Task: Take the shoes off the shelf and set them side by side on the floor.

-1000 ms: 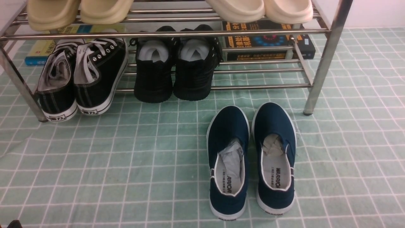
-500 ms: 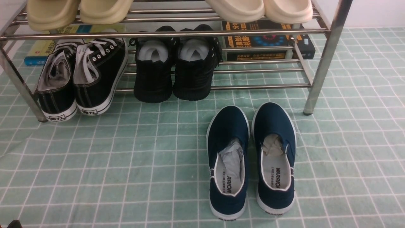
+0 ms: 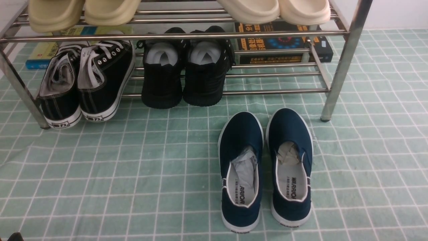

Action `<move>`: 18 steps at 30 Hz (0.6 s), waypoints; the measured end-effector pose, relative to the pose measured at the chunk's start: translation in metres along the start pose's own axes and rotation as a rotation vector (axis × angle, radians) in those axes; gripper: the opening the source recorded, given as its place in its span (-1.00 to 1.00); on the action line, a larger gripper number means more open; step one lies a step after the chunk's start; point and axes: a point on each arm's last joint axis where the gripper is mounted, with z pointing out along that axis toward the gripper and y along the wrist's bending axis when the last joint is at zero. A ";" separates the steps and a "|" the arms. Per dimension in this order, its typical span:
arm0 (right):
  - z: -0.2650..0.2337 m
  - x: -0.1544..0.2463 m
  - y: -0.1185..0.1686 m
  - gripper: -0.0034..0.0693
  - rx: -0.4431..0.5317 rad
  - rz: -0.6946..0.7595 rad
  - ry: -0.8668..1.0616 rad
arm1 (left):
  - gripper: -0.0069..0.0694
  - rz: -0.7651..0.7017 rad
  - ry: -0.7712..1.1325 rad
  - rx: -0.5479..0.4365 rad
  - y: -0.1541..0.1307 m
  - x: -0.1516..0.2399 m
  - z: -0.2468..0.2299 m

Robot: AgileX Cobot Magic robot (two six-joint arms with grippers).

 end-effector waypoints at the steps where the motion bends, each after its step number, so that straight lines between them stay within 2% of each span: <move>1: 0.000 0.000 0.000 -0.71 0.000 0.000 0.000 | -0.19 0.000 0.000 0.000 0.000 0.000 0.000; 18: 0.000 0.000 0.000 -0.68 0.000 0.001 0.000 | -0.19 0.000 0.000 0.000 0.000 0.000 0.000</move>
